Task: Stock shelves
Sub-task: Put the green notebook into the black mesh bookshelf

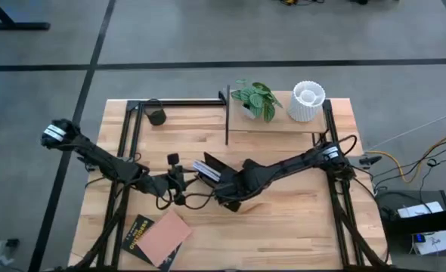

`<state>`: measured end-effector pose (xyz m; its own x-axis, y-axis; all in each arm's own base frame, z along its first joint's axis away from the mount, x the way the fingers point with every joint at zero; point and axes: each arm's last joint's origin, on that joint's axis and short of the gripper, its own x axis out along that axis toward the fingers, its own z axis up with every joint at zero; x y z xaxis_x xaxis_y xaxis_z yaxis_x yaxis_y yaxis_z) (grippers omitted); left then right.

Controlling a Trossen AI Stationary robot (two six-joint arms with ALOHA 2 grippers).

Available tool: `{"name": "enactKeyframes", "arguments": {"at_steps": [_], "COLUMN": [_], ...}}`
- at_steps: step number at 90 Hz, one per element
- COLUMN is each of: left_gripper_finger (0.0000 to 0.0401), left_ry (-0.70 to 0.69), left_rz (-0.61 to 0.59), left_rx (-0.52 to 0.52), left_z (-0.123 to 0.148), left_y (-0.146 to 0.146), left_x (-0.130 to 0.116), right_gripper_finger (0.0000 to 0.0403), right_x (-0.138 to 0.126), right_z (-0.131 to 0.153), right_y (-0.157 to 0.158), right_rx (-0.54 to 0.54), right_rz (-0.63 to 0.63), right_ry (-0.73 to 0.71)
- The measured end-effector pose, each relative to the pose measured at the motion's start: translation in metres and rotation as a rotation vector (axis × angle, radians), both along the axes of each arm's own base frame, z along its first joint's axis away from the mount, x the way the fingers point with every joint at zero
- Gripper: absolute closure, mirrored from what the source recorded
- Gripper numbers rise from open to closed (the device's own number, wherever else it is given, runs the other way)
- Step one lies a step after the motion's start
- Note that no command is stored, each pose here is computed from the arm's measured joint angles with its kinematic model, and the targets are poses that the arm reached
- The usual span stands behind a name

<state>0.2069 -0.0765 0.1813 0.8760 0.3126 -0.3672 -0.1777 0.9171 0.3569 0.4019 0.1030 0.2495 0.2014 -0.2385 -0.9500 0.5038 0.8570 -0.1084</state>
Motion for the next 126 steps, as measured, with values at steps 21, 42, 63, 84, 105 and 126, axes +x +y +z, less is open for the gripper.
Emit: {"name": "enactKeyframes", "arguments": {"at_steps": [21,42,63,84,105,126], "left_gripper_finger": [0.0299,0.0301,0.0299,0.0298,0.0293,0.0301], "left_ry": [0.032,0.098,0.215,0.156,0.132,0.098], "left_rz": [-0.009,0.263,0.271,0.299,0.177,0.170], "left_rx": [0.054,0.189,-0.062,-0.116,-0.195,-0.204], "left_z": [0.023,0.030,0.015,0.003,0.001,0.002], "left_y": [-0.001,0.012,0.037,0.055,0.051,0.050], "left_x": [0.002,-0.010,-0.014,-0.005,0.000,0.003], "right_gripper_finger": [0.0403,0.0403,0.0403,0.0403,0.0403,0.0403], "right_x": [-0.015,-0.018,-0.019,-0.019,-0.019,-0.018], "right_z": [0.017,0.021,0.021,0.021,0.021,0.021], "right_y": [0.004,0.012,0.014,0.014,0.014,0.015], "right_rx": [-0.016,-0.042,-0.042,-0.062,-0.062,-0.062], "right_rz": [-0.029,-0.011,-0.024,-0.025,-0.023,-0.024], "right_ry": [0.005,-0.020,-0.027,-0.037,-0.037,-0.040]}}
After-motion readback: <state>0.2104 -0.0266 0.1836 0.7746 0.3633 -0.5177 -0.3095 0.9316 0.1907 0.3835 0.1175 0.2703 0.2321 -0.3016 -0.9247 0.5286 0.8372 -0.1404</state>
